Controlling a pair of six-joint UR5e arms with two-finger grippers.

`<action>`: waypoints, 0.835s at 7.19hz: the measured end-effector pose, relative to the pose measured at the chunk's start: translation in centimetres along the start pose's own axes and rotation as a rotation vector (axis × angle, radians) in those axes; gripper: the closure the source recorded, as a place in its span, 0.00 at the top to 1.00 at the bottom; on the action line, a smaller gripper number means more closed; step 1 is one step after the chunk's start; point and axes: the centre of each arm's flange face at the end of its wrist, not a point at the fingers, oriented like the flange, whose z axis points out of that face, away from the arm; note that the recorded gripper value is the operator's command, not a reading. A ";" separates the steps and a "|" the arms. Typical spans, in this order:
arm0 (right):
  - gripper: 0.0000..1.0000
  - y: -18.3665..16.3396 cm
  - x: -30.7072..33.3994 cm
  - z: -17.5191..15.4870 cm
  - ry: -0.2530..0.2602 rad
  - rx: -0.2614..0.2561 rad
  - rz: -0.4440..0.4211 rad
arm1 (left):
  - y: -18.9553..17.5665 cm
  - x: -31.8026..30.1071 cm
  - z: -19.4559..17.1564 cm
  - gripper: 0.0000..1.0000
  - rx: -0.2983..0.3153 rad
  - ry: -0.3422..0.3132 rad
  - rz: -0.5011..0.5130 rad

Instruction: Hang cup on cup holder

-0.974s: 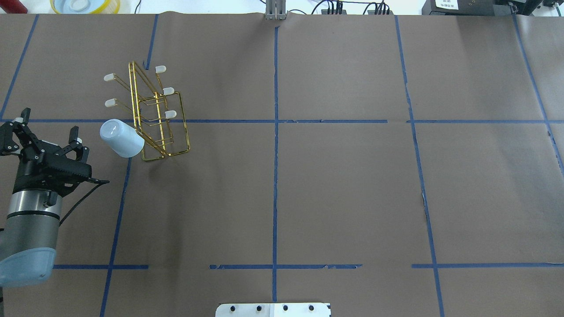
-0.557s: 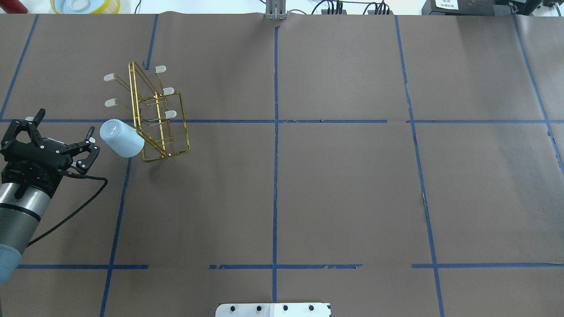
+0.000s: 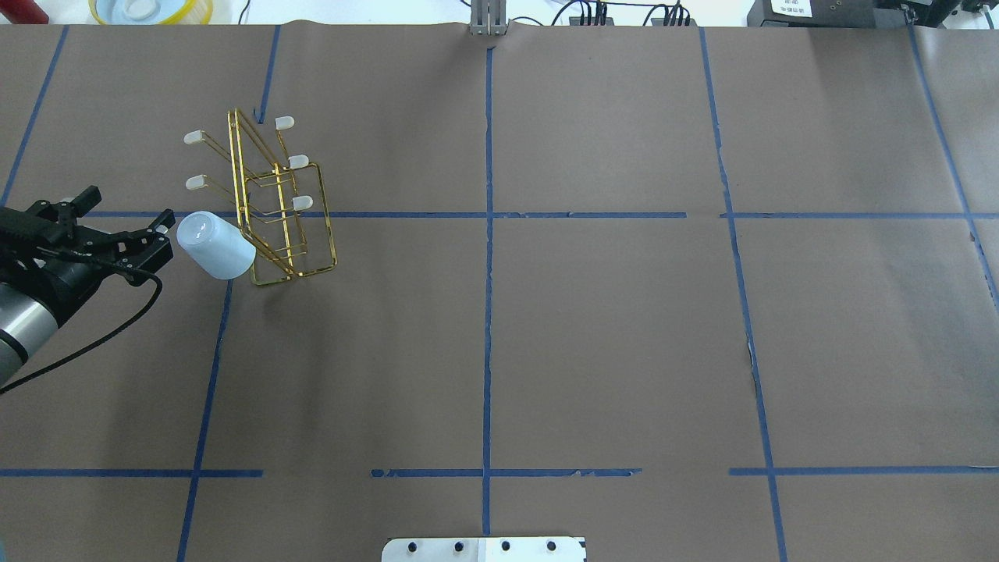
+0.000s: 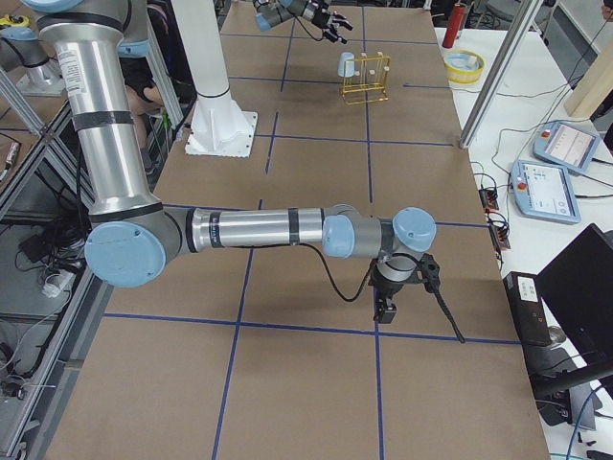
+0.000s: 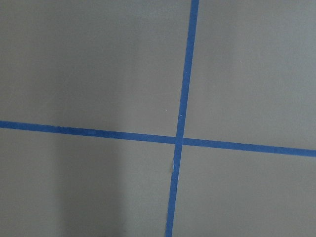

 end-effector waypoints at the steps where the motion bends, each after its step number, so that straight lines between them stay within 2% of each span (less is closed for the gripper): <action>1: 1.00 0.0 0.0 0.0 0.000 0.000 0.000 | -1.0 -1.5 0.5 1.00 -0.047 0.038 -0.023; 3: 1.00 0.0 0.0 0.0 0.000 0.000 0.000 | -2.2 -4.8 1.4 1.00 -0.175 0.096 -0.034; 6: 1.00 0.0 0.0 0.0 0.000 0.000 -0.001 | -1.5 -11.1 2.7 1.00 -0.462 0.124 -0.046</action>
